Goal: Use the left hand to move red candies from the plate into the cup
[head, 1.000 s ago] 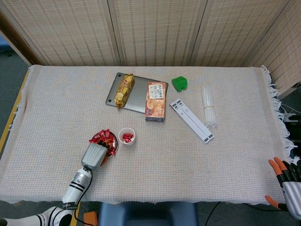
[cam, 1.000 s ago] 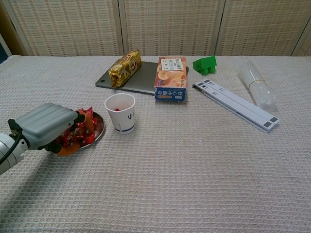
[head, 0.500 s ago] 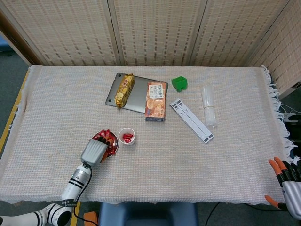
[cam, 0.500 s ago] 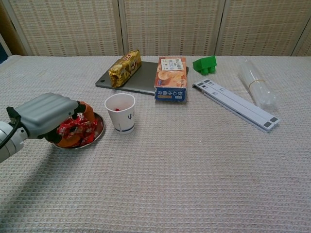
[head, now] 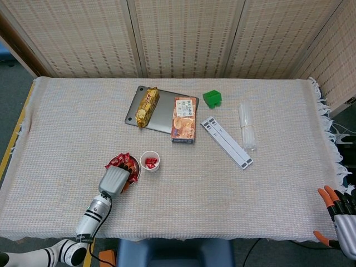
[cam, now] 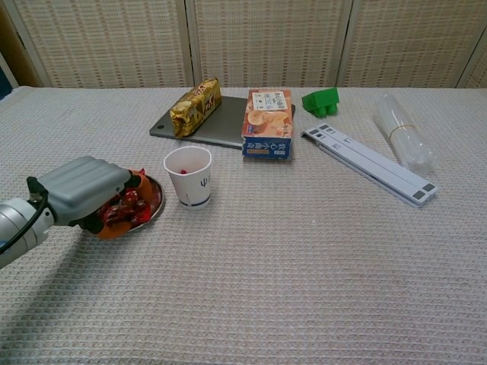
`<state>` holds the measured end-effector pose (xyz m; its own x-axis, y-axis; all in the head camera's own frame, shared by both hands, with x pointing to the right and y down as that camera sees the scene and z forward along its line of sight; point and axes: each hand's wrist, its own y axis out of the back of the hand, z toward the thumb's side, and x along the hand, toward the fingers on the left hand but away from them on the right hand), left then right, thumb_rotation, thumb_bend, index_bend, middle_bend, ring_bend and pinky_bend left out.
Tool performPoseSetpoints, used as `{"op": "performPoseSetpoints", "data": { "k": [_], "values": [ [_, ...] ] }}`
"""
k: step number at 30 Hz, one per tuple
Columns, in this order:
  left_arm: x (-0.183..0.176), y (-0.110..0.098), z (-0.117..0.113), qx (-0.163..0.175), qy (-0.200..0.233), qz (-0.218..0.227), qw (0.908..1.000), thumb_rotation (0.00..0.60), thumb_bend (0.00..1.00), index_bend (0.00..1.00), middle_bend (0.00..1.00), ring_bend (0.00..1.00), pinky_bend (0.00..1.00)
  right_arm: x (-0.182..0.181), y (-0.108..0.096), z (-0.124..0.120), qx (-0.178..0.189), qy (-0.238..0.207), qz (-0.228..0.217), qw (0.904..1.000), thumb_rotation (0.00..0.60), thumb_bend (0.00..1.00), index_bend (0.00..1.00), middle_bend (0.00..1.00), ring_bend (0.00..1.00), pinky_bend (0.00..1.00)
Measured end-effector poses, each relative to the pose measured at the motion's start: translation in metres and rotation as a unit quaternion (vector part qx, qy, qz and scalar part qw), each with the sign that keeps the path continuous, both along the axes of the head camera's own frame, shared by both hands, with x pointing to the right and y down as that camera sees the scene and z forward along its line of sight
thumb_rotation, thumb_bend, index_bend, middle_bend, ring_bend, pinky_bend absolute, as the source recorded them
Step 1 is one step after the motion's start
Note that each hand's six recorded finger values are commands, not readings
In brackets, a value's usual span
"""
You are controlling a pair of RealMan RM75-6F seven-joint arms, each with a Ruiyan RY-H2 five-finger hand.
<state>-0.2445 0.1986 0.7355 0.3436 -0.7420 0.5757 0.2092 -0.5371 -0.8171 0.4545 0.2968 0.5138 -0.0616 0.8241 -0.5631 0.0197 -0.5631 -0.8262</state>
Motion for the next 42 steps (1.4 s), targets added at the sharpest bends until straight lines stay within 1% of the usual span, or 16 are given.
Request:
{"op": "performPoseSetpoints", "data": {
  "k": [4, 8, 13, 17, 20, 25, 30, 34, 42],
  "values": [
    [-0.004, -0.004, 0.004, -0.006, -0.003, -0.012, 0.9999, 0.600, 0.35, 0.35, 0.30, 0.36, 1.00, 0.001, 0.000, 0.000, 0.001, 0.000, 0.001, 1.0000, 0.600, 0.04, 0.00, 0.00, 0.00, 0.00],
    [-0.006, -0.005, 0.004, -0.010, 0.001, -0.019, 0.9998, 0.600, 0.36, 0.38, 0.35, 0.44, 1.00, 0.000, 0.000, 0.000, -0.001, 0.000, 0.000, 1.0000, 0.600, 0.04, 0.00, 0.00, 0.00, 0.00],
    [-0.008, -0.006, 0.005, -0.015, 0.001, -0.022, 0.9996, 0.600, 0.36, 0.41, 0.40, 0.48, 1.00, -0.001, 0.000, 0.001, -0.003, 0.001, -0.001, 1.0000, 0.600, 0.04, 0.00, 0.00, 0.00, 0.00],
    [-0.008, -0.006, 0.006, -0.016, 0.002, -0.022, 0.9996, 0.600, 0.36, 0.48, 0.48, 0.54, 1.00, -0.001, 0.000, 0.002, -0.005, 0.002, -0.001, 1.0000, 0.600, 0.04, 0.00, 0.00, 0.00, 0.00],
    [-0.009, -0.007, 0.005, -0.015, 0.003, -0.021, 0.9997, 0.600, 0.37, 0.54, 0.52, 0.55, 1.00, -0.001, 0.000, 0.002, -0.005, 0.002, -0.001, 1.0000, 0.600, 0.04, 0.00, 0.00, 0.00, 0.00],
    [-0.009, -0.011, 0.005, -0.011, 0.007, -0.023, 0.9997, 0.600, 0.38, 0.59, 0.57, 0.56, 1.00, 0.000, 0.000, 0.002, -0.005, 0.002, 0.000, 1.0000, 0.600, 0.04, 0.00, 0.00, 0.00, 0.00],
    [-0.009, -0.013, 0.003, -0.006, 0.009, -0.022, 0.9997, 0.600, 0.42, 0.64, 0.62, 0.58, 1.00, 0.000, 0.000, 0.002, -0.005, 0.003, 0.000, 1.0000, 0.600, 0.04, 0.00, 0.00, 0.00, 0.00],
    [-0.009, -0.017, 0.003, -0.002, 0.009, -0.024, 0.9997, 0.600, 0.48, 0.68, 0.67, 0.62, 1.00, 0.000, 0.000, 0.002, -0.004, 0.003, 0.001, 1.0000, 0.600, 0.04, 0.00, 0.00, 0.00, 0.00],
    [-0.014, -0.019, 0.000, 0.006, 0.009, -0.027, 0.9996, 0.600, 0.67, 0.75, 0.75, 0.67, 1.00, 0.000, 0.000, 0.001, -0.003, 0.003, 0.001, 1.0000, 0.600, 0.04, 0.00, 0.00, 0.00, 0.00]
  ]
}}
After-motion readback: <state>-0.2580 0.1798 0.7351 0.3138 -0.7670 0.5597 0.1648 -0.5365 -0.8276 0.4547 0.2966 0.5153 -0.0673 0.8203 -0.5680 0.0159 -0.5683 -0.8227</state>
